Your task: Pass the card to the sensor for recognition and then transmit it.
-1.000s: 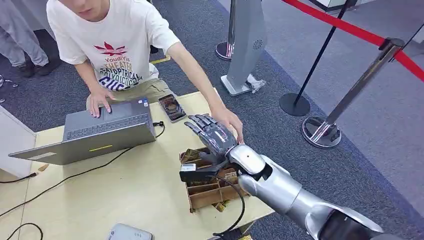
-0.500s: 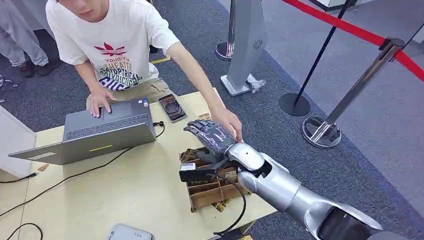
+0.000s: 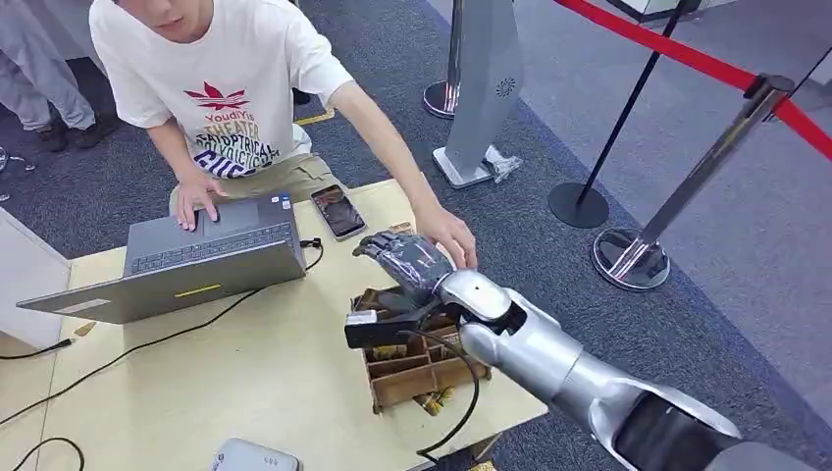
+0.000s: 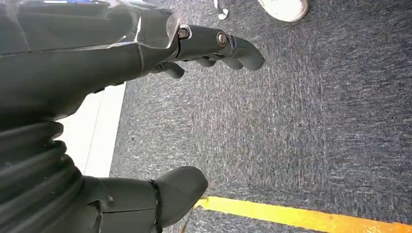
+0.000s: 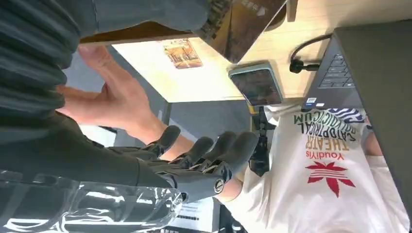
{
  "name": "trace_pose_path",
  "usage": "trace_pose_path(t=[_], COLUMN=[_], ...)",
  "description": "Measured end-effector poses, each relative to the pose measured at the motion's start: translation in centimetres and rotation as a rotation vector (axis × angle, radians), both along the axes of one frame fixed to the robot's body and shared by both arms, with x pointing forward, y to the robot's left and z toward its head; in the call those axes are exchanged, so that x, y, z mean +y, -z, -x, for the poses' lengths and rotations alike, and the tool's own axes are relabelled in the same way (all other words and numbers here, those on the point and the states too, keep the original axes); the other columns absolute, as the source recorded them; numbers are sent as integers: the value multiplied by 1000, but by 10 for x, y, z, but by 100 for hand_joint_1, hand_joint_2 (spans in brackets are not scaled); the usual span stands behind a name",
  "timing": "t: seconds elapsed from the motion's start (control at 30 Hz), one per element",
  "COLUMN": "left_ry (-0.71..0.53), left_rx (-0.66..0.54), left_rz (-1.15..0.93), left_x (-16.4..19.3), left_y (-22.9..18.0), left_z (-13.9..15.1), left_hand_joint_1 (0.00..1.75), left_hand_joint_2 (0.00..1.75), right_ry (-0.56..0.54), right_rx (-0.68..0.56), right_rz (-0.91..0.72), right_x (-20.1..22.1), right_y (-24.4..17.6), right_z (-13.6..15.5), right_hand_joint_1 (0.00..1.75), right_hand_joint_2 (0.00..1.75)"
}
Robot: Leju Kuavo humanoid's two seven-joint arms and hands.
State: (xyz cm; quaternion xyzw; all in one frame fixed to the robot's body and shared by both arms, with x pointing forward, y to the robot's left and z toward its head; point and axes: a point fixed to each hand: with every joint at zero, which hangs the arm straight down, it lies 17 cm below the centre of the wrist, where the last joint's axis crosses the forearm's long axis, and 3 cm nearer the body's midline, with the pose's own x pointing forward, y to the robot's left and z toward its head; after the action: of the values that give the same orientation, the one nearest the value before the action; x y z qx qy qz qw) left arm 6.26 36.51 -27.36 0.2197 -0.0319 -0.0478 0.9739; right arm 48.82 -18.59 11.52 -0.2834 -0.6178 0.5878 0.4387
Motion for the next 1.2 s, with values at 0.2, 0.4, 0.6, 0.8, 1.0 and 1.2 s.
trace_pose_path(t=[0.2, 0.4, 0.6, 0.8, 1.0, 1.2], left_ry=[-2, -8, -18, -26, -40, -47], left_rx=[0, -2, -6, -10, -12, -15], left_rz=[0, 3, 4, 1, -2, -2], left_x=[0, -1, -2, -1, 0, 0], left_y=[0, 0, 0, 0, 0, 0], left_z=[0, 1, 1, 1, 3, 3], left_hand_joint_1=[0, 0, 0, 0, 0, 0], left_hand_joint_2=[175, 175, 175, 175, 175, 175], right_ry=[-4, -4, -9, -16, -27, -25], right_rx=[8, 24, 48, 60, 72, 83], right_rz=[6, -8, -15, -15, -9, -5], right_x=[1, 1, 2, 5, 8, 10], right_y=[2, 4, 5, 5, 8, 12], right_z=[-2, -3, -4, -6, -7, -4], right_hand_joint_1=[70, 75, 80, 82, 89, 129], right_hand_joint_2=[175, 175, 175, 175, 175, 175])
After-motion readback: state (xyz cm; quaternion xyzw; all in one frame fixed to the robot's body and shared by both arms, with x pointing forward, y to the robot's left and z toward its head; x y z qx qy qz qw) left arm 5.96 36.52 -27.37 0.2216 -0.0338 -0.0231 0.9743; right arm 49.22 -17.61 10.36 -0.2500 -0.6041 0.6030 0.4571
